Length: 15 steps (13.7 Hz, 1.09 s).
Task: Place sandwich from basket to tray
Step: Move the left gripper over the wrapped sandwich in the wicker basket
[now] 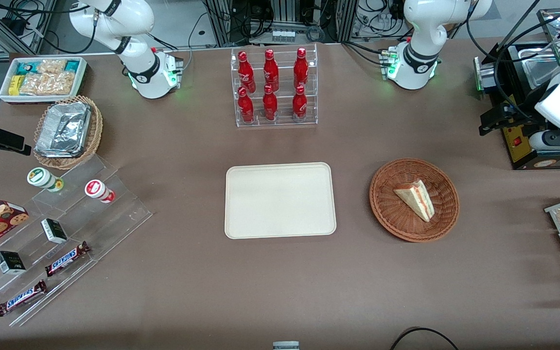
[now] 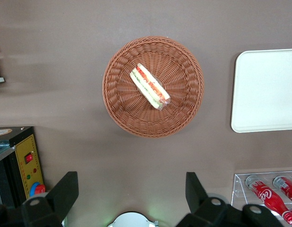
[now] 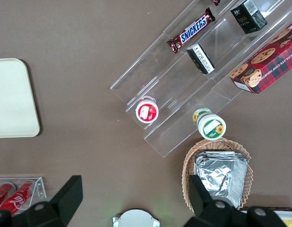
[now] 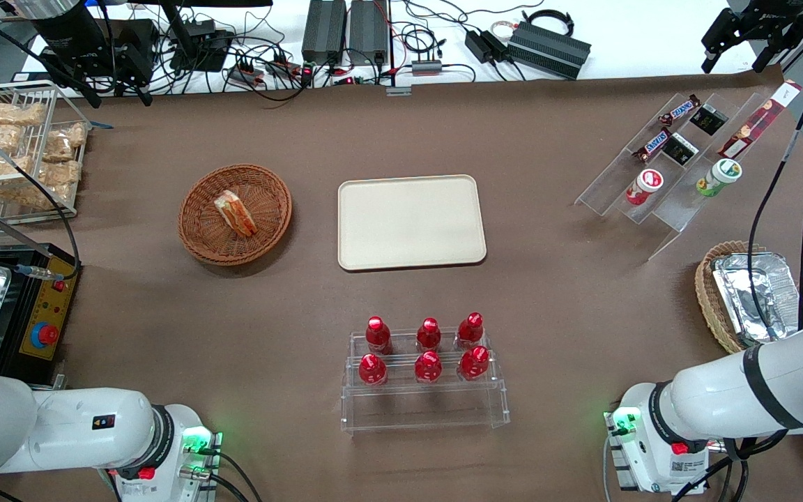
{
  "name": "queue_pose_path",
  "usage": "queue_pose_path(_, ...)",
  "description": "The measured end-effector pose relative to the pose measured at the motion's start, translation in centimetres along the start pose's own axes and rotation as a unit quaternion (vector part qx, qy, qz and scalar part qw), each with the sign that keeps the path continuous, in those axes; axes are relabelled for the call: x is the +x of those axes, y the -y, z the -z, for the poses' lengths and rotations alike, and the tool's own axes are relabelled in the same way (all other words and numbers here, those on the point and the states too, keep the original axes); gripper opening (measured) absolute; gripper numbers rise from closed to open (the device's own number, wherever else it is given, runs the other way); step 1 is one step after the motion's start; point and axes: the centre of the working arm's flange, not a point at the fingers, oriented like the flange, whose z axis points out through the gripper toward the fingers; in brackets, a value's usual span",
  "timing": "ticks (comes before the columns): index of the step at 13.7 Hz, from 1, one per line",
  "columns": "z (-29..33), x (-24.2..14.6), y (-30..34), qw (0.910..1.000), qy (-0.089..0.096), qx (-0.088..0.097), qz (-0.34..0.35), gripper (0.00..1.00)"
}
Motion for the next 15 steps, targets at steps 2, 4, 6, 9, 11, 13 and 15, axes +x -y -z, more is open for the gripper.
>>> queue_pose_path(2, -0.1, 0.0, 0.0, 1.0, 0.001, 0.0, 0.0, 1.0)
queue_pose_path(4, -0.1, 0.2, 0.0, 1.0, 0.0, 0.0, 0.0, 1.0)
queue_pose_path(6, -0.5, 0.6, 0.0, 1.0, -0.002, -0.001, 0.0, 1.0)
queue_pose_path(9, -2.4, 1.9, 0.2, 1.0, 0.01, -0.002, 0.001, 1.0)
queue_pose_path(11, -5.7, 3.8, 0.1, 0.9999, 0.012, -0.003, 0.001, 1.0)
queue_pose_path(13, -9.8, 5.1, -0.1, 0.9999, 0.01, -0.004, 0.0, 1.0)
queue_pose_path(15, -13.3, 5.6, 0.0, 0.9999, 0.01, -0.004, 0.0, 1.0)
